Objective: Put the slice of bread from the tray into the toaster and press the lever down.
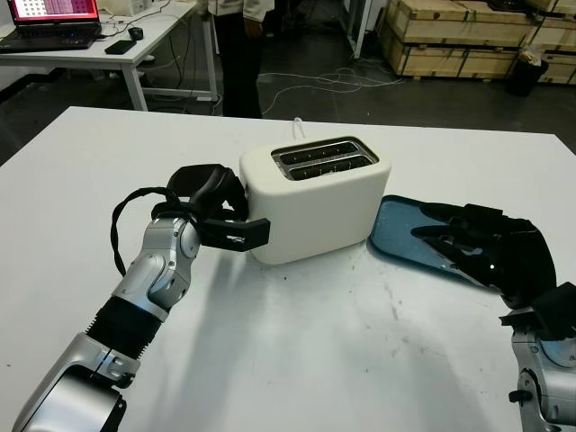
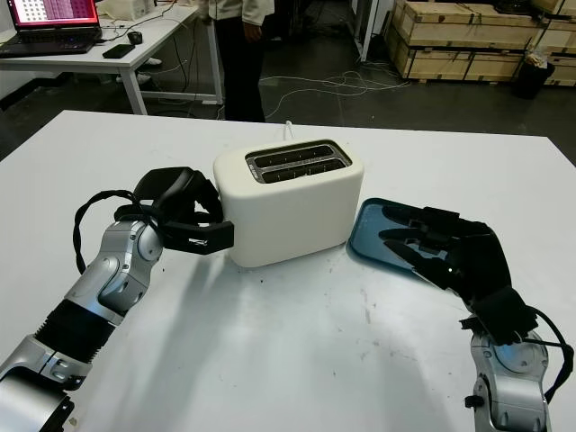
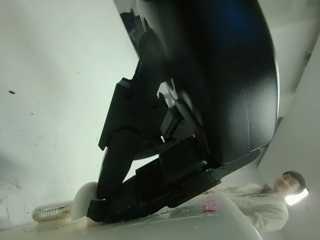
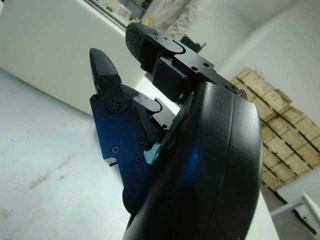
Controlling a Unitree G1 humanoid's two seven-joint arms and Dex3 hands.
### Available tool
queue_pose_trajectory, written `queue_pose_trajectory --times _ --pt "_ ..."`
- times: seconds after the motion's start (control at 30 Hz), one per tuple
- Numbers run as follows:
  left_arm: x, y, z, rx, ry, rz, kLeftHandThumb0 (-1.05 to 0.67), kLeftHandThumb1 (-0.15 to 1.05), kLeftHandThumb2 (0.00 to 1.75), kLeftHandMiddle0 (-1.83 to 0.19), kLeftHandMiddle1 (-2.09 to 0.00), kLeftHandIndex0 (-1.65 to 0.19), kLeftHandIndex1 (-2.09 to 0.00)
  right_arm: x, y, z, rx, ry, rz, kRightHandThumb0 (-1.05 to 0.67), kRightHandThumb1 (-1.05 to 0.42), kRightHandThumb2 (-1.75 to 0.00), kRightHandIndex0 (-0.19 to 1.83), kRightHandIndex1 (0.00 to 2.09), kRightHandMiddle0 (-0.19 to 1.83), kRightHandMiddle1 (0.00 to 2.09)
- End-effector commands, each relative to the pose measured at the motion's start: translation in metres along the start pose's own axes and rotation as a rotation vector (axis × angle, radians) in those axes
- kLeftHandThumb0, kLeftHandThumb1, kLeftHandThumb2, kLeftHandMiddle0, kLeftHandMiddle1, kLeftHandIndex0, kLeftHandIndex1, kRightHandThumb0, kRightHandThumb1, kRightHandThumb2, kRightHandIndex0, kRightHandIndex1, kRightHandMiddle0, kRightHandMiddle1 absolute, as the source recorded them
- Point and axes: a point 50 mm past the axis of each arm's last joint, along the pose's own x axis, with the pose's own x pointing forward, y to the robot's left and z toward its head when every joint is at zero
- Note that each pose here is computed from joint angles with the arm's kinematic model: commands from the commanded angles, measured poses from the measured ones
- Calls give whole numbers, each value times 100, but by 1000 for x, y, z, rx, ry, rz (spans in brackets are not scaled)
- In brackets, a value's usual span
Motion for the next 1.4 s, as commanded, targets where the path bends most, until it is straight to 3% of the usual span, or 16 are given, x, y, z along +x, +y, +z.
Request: queue_pose_trajectory --times 0.0,0.07,0.13,0.27,0.37,0.47,0.73,0.87,1.1,1.27,1.37 --pt "-30 -106 49 -130 -163 -381 -26 82 1 -80 -116 -120 -9 8 0 7 -14 -55 0 -30 -86 0 100 35 101 0" --pt "-33 -94 46 -186 -212 -252 -28 84 1 -85 -103 -116 -7 9 0 6 -19 -60 -7 -30 -86 0 99 34 101 0" --pt "-38 -80 40 -273 -264 -96 -30 88 1 -93 -103 -118 -7 10 1 4 -30 -62 -21 -28 -86 0 98 34 100 0" --pt "-52 -49 25 -426 -252 104 -35 92 13 -82 -119 -115 -6 15 3 -8 -83 -25 -58 -30 -86 0 97 32 97 0" --pt "-62 -31 13 -476 -242 198 -34 92 10 -79 -120 -115 -7 18 7 -13 -65 5 -59 -30 -86 0 96 30 95 0" --pt "-73 -24 0 -525 -225 265 -37 92 8 -84 -115 -114 -7 20 12 -15 -33 13 -49 -33 -85 0 98 29 95 0" --pt "-92 -19 -16 -571 -147 392 -33 90 1 -82 -126 -112 -7 25 15 -17 13 15 -43 -38 -85 0 100 27 94 0" --pt "-95 -9 -23 -539 -142 489 -36 89 1 -79 -131 -109 -5 28 14 -16 21 9 -36 -38 -85 0 96 24 92 0" --pt "-102 11 -26 -511 -139 537 -45 92 3 -72 -124 -103 -2 35 9 -11 47 -3 -18 -39 -85 0 92 20 88 0" --pt "-105 32 -30 -450 -155 590 -42 89 0 -75 -120 -105 -3 42 -1 -3 24 -25 -15 -35 -84 0 90 19 86 0" --pt "-105 50 -40 -362 -131 598 -45 87 0 -77 -113 -106 -3 51 -14 4 -4 -48 -22 -35 -84 0 93 20 87 0"
